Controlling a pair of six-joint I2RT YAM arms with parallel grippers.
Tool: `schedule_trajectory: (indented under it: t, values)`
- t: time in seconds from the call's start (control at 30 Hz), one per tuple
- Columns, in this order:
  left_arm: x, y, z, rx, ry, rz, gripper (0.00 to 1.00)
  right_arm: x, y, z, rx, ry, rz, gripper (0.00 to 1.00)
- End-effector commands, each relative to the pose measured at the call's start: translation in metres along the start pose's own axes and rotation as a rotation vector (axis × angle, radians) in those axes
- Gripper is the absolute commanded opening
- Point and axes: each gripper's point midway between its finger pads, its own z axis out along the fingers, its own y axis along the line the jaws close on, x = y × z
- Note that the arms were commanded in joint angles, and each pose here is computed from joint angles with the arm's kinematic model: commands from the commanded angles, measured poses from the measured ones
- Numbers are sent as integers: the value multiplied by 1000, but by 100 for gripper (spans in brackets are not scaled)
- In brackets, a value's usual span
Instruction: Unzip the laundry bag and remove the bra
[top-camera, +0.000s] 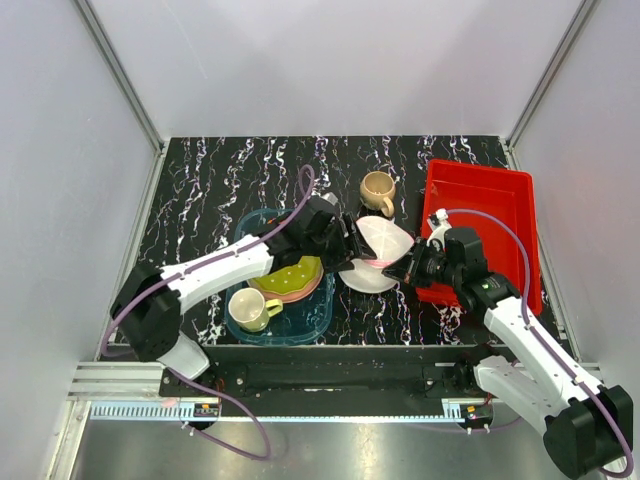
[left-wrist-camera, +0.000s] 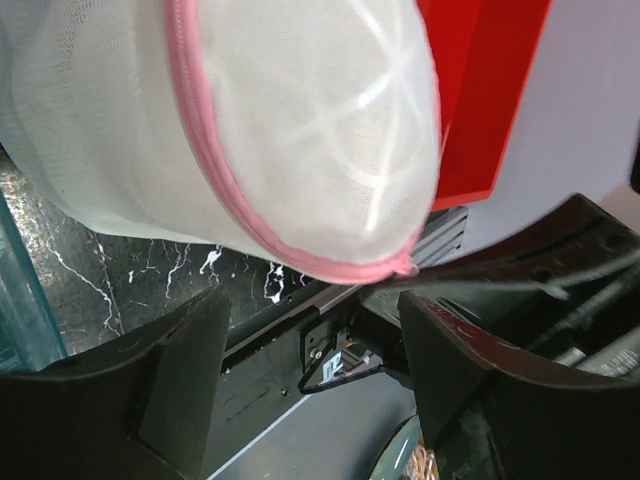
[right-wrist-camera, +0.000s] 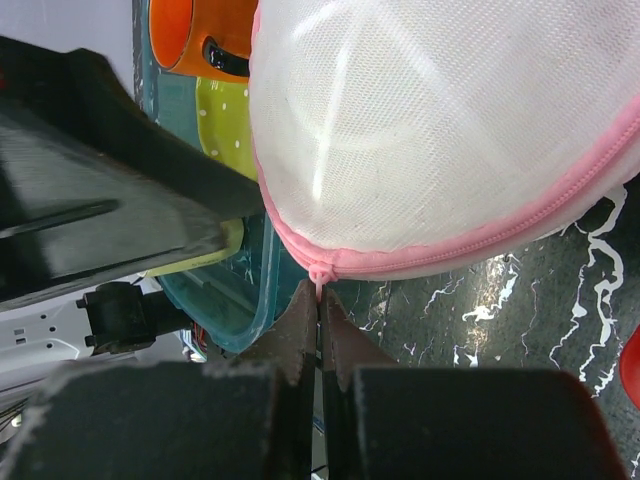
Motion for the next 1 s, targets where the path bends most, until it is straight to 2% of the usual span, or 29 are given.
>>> schedule_trajectory:
  t: [0.0,0.17,0.23,0.3,0.4,0.43,0.53,0.67,0.77,0.87,0.97]
  values:
    - [-3,-25,12,78,19,0,71,-7,10,0,-40,-21,-40,0]
    - [-6,-20,34,56,25,-2,70,-7,11,0,-41,-20,-42,0]
    - [-10,-23,35,65,10,-2,64,-9,13,-1,-42,-23,-46,0]
    - [-16,-28,30,75,-25,6,51,-8,12,-3,-33,-25,-46,0]
    - [-26,-32,22,64,-72,27,40,-6,9,-3,-24,-22,-43,0]
    - [-28,-33,22,64,-77,28,26,-4,7,-2,-20,-16,-42,0]
    - [-34,-34,18,62,-77,39,0,0,3,-3,-12,-7,-39,0]
    - [-54,-34,2,70,-122,89,0,14,-8,-15,49,29,-17,0]
    - [-83,-20,-9,34,-150,118,0,25,-12,-25,58,28,8,0]
    - [-101,-20,-11,62,-131,134,0,33,-11,-27,26,28,40,0]
    - [-94,-26,2,90,-61,157,0,32,0,-26,-33,31,64,0]
